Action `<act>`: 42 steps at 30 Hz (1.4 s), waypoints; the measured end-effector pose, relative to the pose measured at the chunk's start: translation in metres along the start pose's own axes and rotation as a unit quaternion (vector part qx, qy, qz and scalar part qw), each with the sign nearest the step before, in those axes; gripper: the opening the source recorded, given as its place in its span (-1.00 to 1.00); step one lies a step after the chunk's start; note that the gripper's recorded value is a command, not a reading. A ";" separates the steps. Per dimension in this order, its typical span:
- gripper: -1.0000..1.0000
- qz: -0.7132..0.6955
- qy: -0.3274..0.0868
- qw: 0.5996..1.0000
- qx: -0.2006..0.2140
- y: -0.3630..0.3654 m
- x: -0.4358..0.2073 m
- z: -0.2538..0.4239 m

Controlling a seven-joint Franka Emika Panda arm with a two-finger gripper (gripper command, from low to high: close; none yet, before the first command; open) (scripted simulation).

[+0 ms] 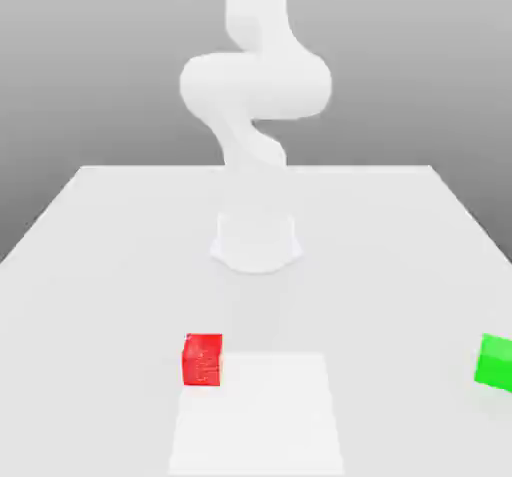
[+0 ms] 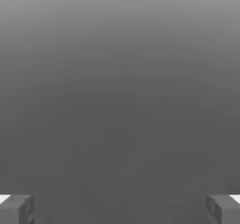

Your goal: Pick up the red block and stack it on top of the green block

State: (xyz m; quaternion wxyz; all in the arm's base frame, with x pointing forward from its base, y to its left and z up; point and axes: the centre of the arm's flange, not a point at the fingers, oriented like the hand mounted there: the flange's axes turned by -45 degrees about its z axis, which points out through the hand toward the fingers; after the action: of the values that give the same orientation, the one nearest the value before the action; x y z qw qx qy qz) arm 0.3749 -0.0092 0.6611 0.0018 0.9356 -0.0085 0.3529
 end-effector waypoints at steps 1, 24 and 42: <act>0.00 0.000 -0.019 1.000 -0.002 0.004 -0.007 0.026; 0.00 0.010 -0.353 0.936 -0.005 0.066 -0.359 0.361; -1.00 -0.067 -0.353 0.933 0.020 0.008 -0.302 0.331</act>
State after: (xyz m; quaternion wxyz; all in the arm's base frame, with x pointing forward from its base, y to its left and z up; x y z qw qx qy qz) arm 0.3661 -0.0159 0.2130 0.0038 0.9981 0.0615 -0.0010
